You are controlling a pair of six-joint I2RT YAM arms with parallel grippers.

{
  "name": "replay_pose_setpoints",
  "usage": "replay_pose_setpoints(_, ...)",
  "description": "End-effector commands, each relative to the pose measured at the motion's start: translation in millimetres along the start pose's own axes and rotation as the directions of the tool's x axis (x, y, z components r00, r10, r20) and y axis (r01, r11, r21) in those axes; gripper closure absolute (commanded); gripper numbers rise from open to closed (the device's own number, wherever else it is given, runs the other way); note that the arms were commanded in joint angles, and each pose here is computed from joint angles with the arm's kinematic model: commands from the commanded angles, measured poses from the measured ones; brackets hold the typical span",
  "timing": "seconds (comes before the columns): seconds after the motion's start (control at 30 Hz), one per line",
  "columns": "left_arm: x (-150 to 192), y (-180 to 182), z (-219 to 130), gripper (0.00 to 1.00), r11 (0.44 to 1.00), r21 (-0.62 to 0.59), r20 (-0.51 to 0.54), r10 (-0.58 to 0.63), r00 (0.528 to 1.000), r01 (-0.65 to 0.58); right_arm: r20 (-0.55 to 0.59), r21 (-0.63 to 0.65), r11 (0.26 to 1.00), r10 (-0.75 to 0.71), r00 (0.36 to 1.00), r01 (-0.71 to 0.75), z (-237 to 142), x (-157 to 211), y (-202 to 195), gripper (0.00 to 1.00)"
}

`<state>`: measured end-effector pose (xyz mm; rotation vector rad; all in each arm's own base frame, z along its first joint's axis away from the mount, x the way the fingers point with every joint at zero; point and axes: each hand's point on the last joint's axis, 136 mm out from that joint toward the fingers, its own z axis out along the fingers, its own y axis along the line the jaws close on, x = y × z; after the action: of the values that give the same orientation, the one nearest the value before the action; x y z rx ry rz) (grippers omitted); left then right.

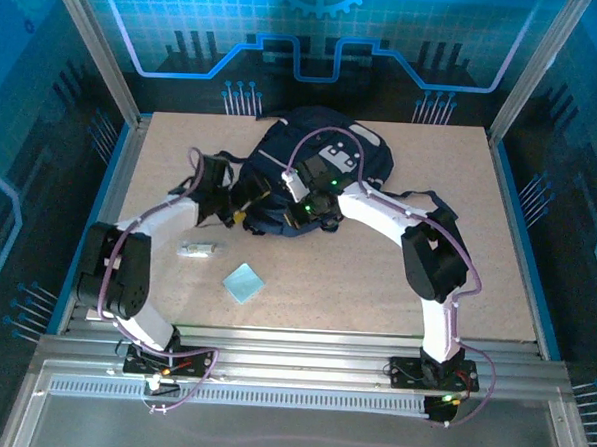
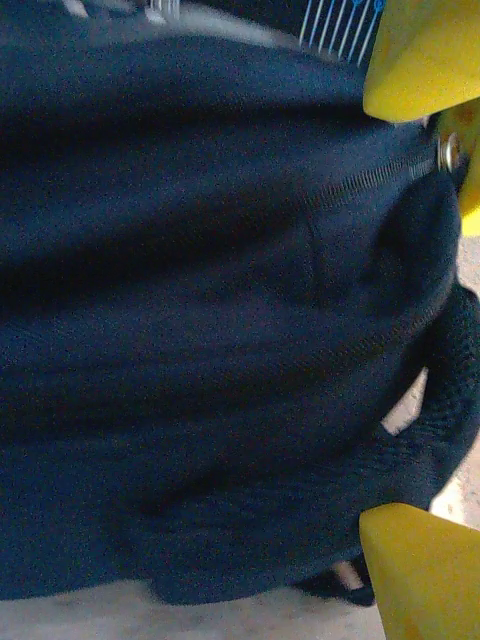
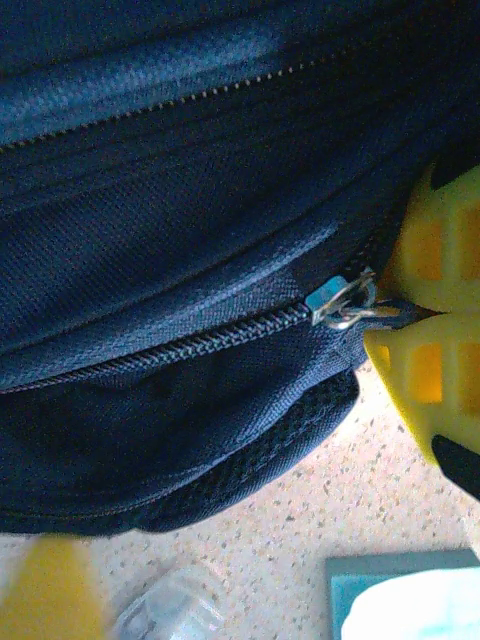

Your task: Pack the student bag

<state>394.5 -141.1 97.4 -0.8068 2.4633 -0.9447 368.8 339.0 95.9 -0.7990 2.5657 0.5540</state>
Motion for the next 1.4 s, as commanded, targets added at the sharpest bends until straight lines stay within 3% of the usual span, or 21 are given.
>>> replay_pose_setpoints(0.0, 4.9, -14.8, 14.9, 0.01, 0.996, 0.051, 0.035, -0.07, 0.997, 0.068, 0.187, -0.093, 0.996, 0.021, 0.982, -0.004, -24.4, -53.1, 20.6, 1.0)
replay_pose_setpoints(0.13, -5.0, -12.4, 34.3, 0.07, 0.992, 0.051, 0.083, -0.117, 0.99, 0.113, 0.157, -0.14, 0.99, 0.038, 0.987, -0.016, -27.3, -37.3, 28.7, 1.0)
replay_pose_setpoints(0.2, -14.7, -8.2, 37.5, 0.19, 0.991, 0.048, 0.137, -0.128, 0.982, 0.123, 0.135, -0.149, 0.989, 0.033, 0.99, -0.013, -30.1, -24.8, 29.6, 1.0)
replay_pose_setpoints(0.4, -29.6, -8.6, 38.5, 1.0, 0.991, 0.079, 0.186, -0.123, 0.975, 0.11, 0.002, -0.114, 0.993, -0.035, 0.999, 0.035, -31.1, 30.8, 15.6, 1.0)
replay_pose_setpoints(0.6, -34.7, -5.6, 20.6, 1.0, 0.995, 0.068, 0.2, -0.087, 0.976, 0.075, -0.19, 0.074, 0.995, -0.054, 0.98, 0.07, -27.7, 76.8, -51.4, 1.0)
replay_pose_setpoints(0.73, -34.7, -4.4, 6.8, 1.0, 0.996, 0.067, 0.205, -0.069, 0.976, 0.057, -0.228, 0.207, 0.976, -0.022, 0.973, 0.07, -30.9, 85.9, -102.0, 1.0)
replay_pose_setpoints(1.07, -25.8, -9.4, -7.7, 1.0, 0.997, 0.069, 0.178, -0.037, 0.983, 0.025, -0.204, 0.48, 0.872, 0.009, 0.979, 0.092, -57.9, 53.6, -203.8, 1.0)
replay_pose_setpoints(1.2, -24.1, -9.6, -10.6, 1.0, 0.997, 0.07, 0.177, -0.032, 0.984, 0.02, -0.217, 0.592, 0.799, 0.031, 0.976, 0.106, -73.9, 41.3, -243.7, 1.0)
replay_pose_setpoints(1.37, -20.5, -8.7, -11.8, 1.0, 0.997, 0.074, 0.169, -0.037, 0.985, 0.024, -0.169, 0.609, 0.788, 0.026, 0.985, 0.083, -81.5, 24.0, -247.3, 1.0)
